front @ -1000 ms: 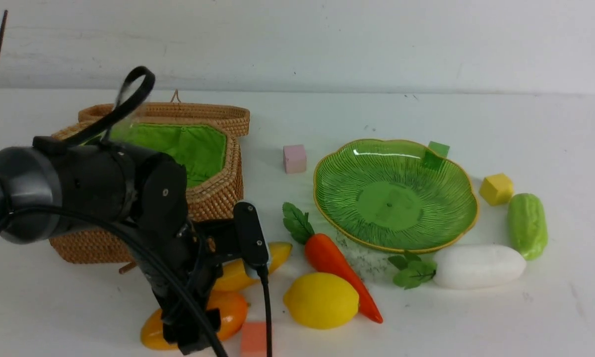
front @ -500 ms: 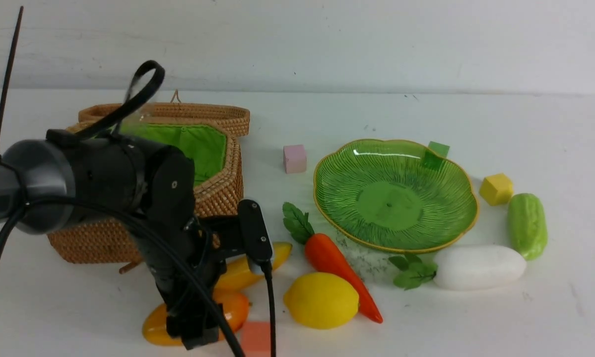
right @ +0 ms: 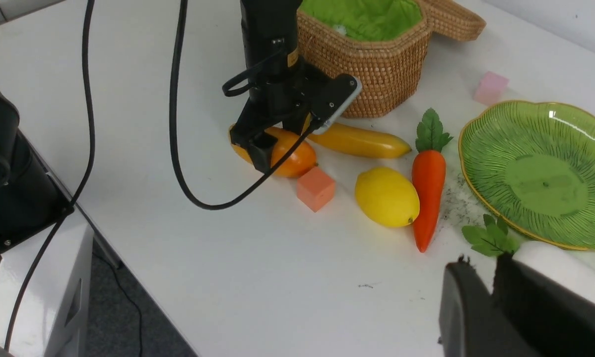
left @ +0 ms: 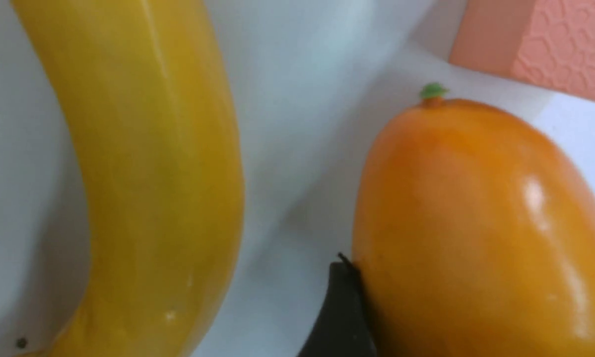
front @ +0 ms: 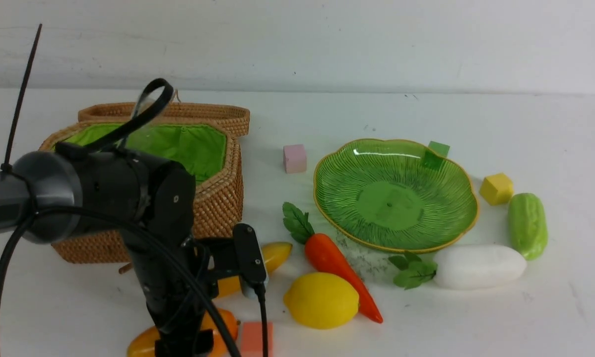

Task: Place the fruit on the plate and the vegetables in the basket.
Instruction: Grab the mango with your left arm and place it on the right plate

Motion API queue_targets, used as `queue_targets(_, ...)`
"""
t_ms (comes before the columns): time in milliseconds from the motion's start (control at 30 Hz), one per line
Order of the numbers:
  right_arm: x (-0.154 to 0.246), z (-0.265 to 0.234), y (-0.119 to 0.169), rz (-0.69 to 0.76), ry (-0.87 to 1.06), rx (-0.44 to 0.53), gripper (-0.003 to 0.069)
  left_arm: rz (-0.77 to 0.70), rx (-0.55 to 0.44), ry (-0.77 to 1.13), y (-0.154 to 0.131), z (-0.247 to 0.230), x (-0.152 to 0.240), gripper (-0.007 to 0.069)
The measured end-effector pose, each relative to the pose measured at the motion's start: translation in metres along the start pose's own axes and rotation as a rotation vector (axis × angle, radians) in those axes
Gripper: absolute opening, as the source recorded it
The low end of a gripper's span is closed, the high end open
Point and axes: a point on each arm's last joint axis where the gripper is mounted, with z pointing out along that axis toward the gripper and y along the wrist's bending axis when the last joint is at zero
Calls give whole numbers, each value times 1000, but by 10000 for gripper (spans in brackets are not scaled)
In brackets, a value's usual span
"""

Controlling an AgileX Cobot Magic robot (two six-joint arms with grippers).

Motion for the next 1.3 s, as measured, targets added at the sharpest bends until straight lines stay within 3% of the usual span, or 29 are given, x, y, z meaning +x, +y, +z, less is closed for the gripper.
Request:
queue_targets(167,0,0,0,-1,0,0,107,-13,10,13,0,3,0,537)
queue_targets(367,0,0,0,-1,0,0,107,-151,26,32,1,-1,-1,537)
queue_targets(533,0,0,0,7,-2,3,107,-287,-17,-32,-2,-46,-5,537)
queue_targets(700,-3,1,-9,63,-29,92,113,-348,-147,-320,-5,-124,-15,537)
queue_targets(867,-7,7,-27,155,-31,230,115,-322,-163,-690,2,-165,-51,537)
queue_targets(1033,-10,14,-38,210,-21,294,115,-242,-121,-853,20,-151,-109,537)
queue_targets(1300,-10,16,-40,221,-10,300,118,-231,-101,-824,64,-65,-181,537)
